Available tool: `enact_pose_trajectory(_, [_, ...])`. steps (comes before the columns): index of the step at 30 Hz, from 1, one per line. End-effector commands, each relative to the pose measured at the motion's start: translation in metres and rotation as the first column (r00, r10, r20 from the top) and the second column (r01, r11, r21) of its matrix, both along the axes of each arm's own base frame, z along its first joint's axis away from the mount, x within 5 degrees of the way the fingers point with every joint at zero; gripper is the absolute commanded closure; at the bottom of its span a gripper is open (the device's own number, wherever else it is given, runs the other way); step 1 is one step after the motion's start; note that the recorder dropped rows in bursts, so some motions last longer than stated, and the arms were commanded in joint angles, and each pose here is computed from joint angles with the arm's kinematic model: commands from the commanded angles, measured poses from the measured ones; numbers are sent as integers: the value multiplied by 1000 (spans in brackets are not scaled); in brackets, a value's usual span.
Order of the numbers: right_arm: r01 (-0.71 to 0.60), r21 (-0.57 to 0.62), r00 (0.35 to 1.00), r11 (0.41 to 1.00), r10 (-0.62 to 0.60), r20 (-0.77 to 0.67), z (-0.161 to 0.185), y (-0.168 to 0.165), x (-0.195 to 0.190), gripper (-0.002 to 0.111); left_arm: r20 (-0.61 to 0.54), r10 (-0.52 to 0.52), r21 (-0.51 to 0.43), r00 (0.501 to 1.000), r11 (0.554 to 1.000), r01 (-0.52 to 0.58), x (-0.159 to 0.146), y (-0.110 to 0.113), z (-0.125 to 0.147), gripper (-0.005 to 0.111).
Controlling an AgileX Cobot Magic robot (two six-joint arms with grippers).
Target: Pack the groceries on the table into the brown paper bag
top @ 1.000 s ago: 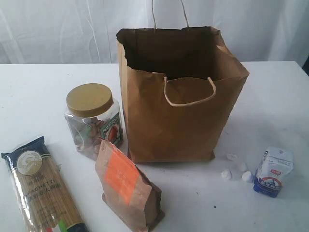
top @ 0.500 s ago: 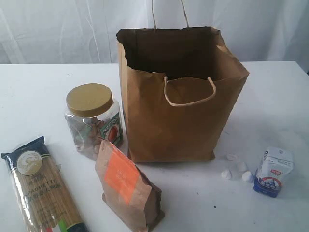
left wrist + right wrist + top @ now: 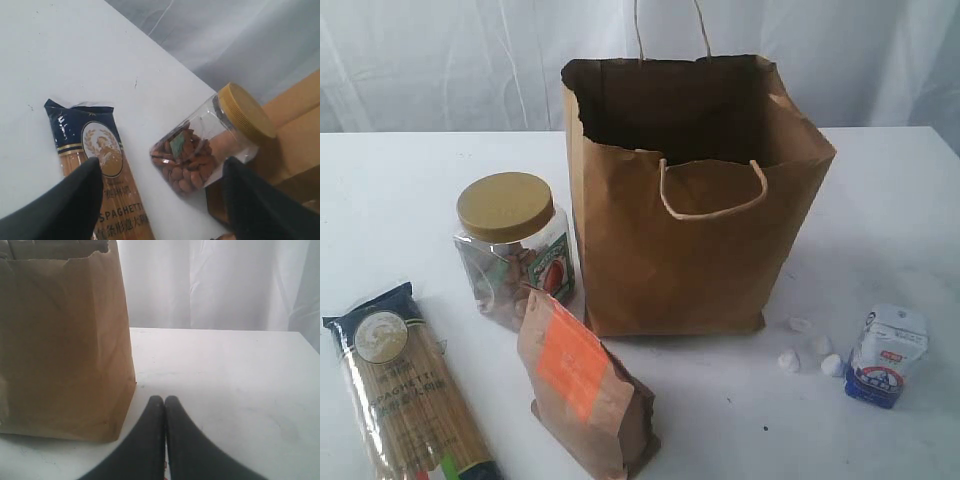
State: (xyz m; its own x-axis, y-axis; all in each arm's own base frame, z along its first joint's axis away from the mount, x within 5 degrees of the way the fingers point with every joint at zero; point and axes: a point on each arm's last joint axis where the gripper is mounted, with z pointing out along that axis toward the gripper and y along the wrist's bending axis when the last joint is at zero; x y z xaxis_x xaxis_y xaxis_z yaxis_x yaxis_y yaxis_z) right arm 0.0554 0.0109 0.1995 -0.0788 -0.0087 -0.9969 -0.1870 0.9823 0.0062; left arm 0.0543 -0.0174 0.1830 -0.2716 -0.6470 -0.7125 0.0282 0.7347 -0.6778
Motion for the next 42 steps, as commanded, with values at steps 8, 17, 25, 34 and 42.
enact_pose_trajectory(8, [11, 4, 1000, 1000, -11, -5, -2, -1, 0, 108, 17, 3, -42, 1000, 999, -3, 0, 0, 1, 37])
enact_pose_trajectory(17, [11, 4, 1000, 1000, -11, -5, -2, -1, 0, 108, -59, -59, -85, 997, 995, 54, -3, -6, -4, 40])
enact_pose_trajectory(25, [11, 4, 1000, 1000, -11, -5, -2, -1, 0, 108, 100, -310, 32, 945, 951, 308, -19, -25, 48, 74])
enact_pose_trajectory(34, [11, 4, 1000, 1000, -11, -5, -2, -1, 0, 108, 42, -539, 358, 841, 794, 491, -17, -39, 131, 30])
enact_pose_trajectory(42, [11, 4, 1000, 1000, -11, -5, -2, -1, 0, 108, -253, -636, 453, 729, 588, 670, 75, -45, 169, 30])
